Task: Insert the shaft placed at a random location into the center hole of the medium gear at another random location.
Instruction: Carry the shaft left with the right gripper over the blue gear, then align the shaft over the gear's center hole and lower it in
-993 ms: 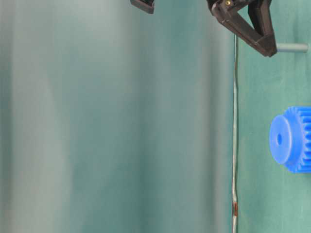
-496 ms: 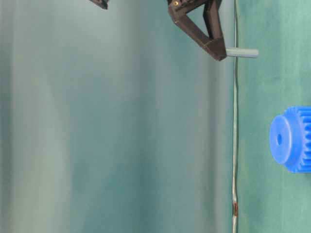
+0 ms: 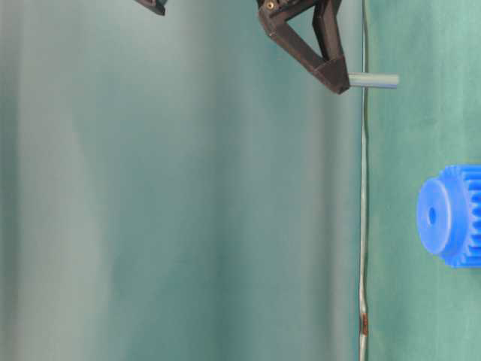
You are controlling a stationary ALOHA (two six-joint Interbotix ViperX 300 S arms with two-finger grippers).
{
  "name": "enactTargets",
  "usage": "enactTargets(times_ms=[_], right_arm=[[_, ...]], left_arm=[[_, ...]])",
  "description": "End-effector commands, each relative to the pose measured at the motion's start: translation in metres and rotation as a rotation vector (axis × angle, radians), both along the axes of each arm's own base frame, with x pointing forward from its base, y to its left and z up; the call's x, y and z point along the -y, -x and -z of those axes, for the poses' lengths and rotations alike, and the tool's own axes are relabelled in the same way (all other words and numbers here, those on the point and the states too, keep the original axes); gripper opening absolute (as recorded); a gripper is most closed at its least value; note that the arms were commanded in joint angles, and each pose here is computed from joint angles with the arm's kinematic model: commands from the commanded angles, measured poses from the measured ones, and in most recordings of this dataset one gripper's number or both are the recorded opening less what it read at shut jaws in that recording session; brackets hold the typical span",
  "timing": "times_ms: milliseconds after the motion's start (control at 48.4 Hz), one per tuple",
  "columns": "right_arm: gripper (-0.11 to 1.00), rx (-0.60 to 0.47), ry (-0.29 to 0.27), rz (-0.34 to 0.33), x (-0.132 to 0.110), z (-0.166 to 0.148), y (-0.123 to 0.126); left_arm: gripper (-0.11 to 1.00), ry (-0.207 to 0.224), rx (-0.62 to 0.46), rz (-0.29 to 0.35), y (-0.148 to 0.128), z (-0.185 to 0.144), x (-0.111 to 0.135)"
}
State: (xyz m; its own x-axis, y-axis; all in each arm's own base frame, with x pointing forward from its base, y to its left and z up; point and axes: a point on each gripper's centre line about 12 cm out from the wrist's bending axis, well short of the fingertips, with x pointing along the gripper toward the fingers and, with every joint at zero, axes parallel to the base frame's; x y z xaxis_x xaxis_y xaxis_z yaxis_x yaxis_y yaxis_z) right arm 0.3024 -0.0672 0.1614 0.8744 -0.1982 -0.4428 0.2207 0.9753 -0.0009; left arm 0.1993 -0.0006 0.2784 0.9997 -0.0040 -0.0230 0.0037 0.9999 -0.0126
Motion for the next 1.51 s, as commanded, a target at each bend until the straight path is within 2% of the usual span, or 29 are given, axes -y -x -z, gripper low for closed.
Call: enactTargets(times_ms=[0, 724, 951, 1489], right_arm=[[0.13, 0.035, 0.000, 0.005, 0.002, -0.011, -0.010], [0.13, 0.033, -0.010, -0.078, -0.014, -0.019, -0.099], [0.13, 0.036, -0.011, -0.090, -0.017, -0.020, -0.110], [0.13, 0.019, -0.022, -0.081, -0.016, -0.006, -0.116]], left_arm=[[0.00, 0.000, 0.023, -0.001, -0.003, -0.010, 0.000], [0.00, 0.002, 0.012, -0.001, -0.003, -0.008, 0.000], [0.00, 0.002, 0.011, -0.001, -0.003, -0.008, 0.000], [0.00, 0.002, 0.011, -0.001, -0.003, -0.008, 0.000]])
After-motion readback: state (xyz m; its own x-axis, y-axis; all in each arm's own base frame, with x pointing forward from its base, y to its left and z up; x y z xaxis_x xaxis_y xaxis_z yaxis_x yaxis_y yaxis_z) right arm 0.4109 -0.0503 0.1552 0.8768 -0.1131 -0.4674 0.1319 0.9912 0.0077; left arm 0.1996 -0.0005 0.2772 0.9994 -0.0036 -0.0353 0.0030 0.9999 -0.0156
